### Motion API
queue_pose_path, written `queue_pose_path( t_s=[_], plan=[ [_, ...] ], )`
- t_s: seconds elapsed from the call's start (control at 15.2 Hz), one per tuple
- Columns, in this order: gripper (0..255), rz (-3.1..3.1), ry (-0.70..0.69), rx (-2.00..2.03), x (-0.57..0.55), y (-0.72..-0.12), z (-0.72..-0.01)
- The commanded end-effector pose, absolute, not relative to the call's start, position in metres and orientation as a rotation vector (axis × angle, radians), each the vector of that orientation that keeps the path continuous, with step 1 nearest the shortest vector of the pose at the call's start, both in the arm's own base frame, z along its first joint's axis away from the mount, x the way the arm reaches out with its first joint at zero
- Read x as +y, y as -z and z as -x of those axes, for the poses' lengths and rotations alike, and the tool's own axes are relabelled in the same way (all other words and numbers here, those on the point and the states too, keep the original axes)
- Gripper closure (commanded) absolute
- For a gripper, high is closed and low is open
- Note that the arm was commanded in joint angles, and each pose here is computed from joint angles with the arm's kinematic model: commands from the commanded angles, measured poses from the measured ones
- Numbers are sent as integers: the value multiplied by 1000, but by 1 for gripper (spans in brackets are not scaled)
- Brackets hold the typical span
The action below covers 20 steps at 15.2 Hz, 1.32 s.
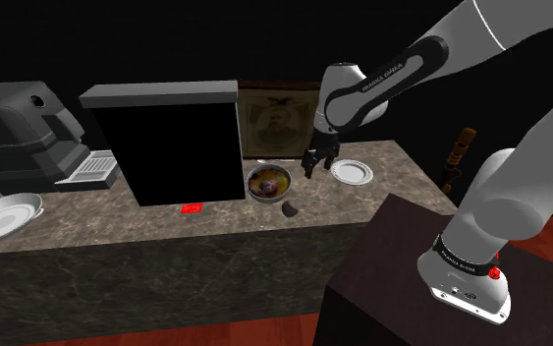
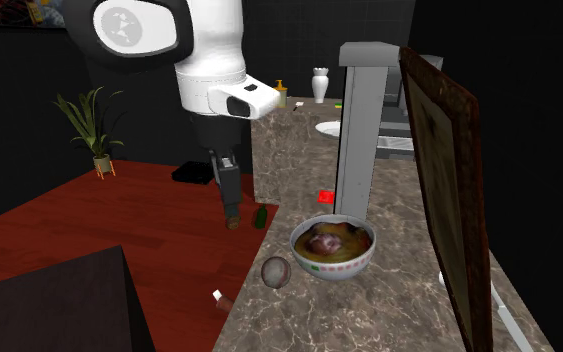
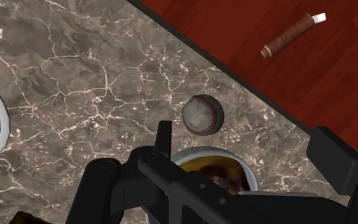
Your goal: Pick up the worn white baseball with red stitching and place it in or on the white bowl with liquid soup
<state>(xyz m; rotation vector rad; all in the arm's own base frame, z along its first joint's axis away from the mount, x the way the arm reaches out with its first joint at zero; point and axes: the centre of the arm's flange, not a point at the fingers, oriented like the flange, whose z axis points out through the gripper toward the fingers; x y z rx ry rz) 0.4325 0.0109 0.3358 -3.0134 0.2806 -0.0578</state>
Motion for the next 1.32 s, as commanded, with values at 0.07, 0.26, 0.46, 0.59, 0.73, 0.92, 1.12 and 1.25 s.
queue_pose_path(
  t_s=[0.07, 0.26, 0.46, 0.59, 0.73, 0.92, 1.12, 1.25],
  plan=[
    [0, 3015, 74, 282, 13, -299, -452],
    [0, 3016, 86, 283, 15, -265, -470],
    [0, 3017, 99, 284, 17, -230, -488],
    [0, 3017, 108, 285, 18, -207, -501],
    [0, 3018, 116, 286, 19, -184, -513],
    [0, 3019, 129, 287, 20, -151, -531],
    [0, 3019, 129, 287, 22, -136, -533],
    [0, 3019, 129, 287, 23, -125, -534]
  ],
)
